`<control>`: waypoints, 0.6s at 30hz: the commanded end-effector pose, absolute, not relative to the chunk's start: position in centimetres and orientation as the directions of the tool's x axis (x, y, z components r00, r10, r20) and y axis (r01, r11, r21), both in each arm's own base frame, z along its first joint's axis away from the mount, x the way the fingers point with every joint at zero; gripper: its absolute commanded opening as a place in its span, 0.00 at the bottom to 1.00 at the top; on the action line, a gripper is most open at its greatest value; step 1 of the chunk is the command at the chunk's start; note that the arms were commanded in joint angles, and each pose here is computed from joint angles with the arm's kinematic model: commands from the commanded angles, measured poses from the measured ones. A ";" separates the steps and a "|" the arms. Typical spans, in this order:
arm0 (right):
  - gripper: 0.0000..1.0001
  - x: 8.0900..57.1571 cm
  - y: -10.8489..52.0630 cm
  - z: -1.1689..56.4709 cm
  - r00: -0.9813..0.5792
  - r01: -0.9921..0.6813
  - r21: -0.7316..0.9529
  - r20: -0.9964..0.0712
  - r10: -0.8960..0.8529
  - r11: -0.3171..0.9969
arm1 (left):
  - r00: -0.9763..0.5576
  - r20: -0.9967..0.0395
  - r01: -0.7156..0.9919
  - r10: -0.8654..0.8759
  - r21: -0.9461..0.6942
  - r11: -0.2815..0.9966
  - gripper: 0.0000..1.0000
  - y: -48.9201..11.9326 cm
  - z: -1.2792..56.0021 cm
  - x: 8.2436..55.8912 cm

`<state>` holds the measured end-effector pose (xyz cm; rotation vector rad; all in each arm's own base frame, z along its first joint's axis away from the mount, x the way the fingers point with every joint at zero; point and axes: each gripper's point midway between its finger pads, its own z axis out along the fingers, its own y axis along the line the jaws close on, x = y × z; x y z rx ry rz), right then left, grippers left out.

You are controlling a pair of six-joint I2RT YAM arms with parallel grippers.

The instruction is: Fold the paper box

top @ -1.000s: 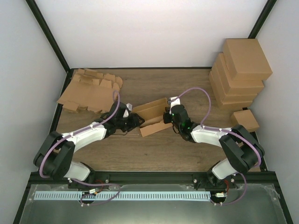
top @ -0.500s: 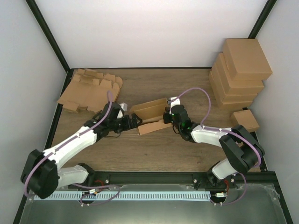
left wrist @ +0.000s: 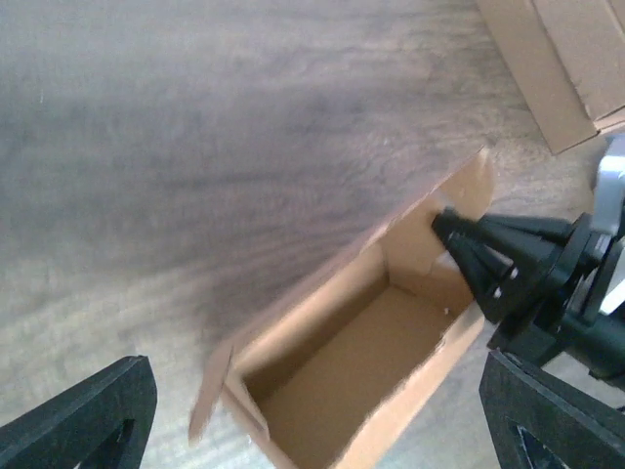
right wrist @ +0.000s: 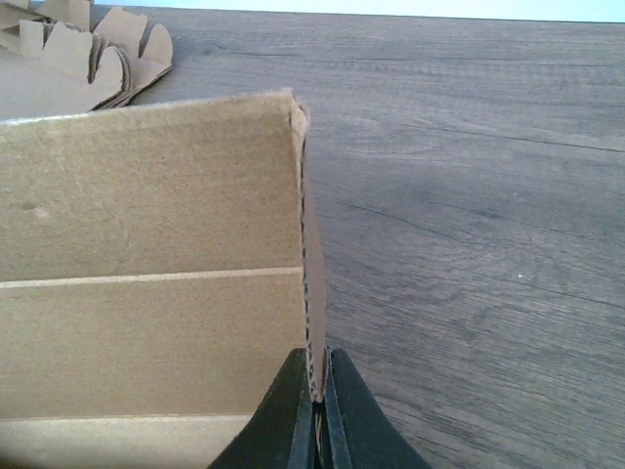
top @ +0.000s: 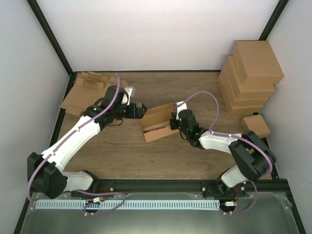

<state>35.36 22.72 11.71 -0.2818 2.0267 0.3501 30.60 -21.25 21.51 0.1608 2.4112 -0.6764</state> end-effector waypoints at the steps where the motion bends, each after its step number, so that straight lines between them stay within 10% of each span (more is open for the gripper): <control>1: 0.01 35.1 23.8 12.4 -0.441 -0.393 0.117 -0.895 -0.075 0.912 | -0.728 -0.655 0.470 0.200 -0.266 0.842 0.86 -22.5 21.9 32.3; 4: 0.01 35.2 23.8 12.3 -0.443 -0.393 0.116 -0.893 -0.077 0.912 | -0.704 -0.654 0.549 0.277 -0.254 0.796 0.67 -24.3 21.2 33.4; 13: 0.01 35.2 24.0 12.2 -0.448 -0.400 0.113 -0.890 -0.087 0.909 | -0.682 -0.628 0.664 0.375 -0.315 0.679 0.66 -28.6 18.5 33.9; 18: 0.01 35.4 24.2 12.3 -0.446 -0.405 0.109 -0.890 -0.092 0.908 | -0.681 -0.609 0.670 0.406 -0.296 0.680 0.47 -28.8 17.0 34.1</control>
